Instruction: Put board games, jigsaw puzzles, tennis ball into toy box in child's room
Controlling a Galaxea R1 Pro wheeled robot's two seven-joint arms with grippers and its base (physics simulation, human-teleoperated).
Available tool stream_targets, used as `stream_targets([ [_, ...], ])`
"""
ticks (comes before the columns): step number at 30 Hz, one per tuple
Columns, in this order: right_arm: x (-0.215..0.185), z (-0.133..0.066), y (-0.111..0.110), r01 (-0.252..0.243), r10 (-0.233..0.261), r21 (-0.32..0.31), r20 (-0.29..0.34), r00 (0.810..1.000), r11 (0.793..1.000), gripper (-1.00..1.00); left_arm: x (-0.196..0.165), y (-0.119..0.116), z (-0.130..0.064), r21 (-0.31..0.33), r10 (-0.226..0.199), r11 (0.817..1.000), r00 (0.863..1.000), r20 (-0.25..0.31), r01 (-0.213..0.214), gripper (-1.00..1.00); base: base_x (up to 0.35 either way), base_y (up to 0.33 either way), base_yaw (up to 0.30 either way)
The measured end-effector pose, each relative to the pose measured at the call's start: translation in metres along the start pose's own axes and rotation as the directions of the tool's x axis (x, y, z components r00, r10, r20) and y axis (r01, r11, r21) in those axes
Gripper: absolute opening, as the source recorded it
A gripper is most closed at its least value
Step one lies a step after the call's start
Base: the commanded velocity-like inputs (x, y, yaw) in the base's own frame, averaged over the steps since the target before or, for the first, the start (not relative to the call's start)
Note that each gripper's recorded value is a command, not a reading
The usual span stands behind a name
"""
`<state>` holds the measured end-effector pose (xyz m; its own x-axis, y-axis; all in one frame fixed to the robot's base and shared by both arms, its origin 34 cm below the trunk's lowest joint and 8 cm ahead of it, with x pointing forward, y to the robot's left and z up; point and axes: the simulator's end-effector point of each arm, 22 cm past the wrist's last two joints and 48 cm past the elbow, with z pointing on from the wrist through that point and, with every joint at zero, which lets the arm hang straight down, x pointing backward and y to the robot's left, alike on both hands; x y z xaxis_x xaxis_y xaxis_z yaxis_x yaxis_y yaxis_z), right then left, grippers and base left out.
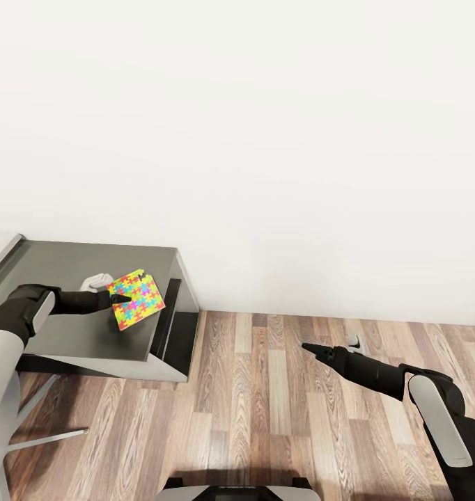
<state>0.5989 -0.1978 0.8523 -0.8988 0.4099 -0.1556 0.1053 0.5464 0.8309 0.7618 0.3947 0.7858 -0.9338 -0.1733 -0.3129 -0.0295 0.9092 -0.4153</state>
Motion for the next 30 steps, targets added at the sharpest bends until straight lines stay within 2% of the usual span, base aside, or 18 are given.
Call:
stream_targets([
  [4, 0.0, 0.0, 0.0, 0.0, 0.0, 0.0, 0.0, 1.0, 1.0, 1.0, 0.0, -0.011, 0.0, 0.049, 0.0, 0.999, 1.0, -0.002, 0.001, 1.0, 0.0, 0.0, 0.0],
  [8, 0.0, 0.0, 0.0, 0.0, 0.0, 0.0, 0.0, 1.0, 1.0, 1.0, 0.001, -0.016, 0.001, 0.069, -0.001, 0.998, 1.0, -0.004, 0.001, 1.0, 0.0, 0.0, 0.0],
  [30, 0.0, 0.0, 0.0, 0.0, 0.0, 0.0, 0.0, 1.0, 1.0, 1.0, 0.002, -0.023, 0.001, 0.094, -0.018, 0.995, 1.0, -0.008, 0.018, 1.0, 0.0, 0.0, 0.0],
])
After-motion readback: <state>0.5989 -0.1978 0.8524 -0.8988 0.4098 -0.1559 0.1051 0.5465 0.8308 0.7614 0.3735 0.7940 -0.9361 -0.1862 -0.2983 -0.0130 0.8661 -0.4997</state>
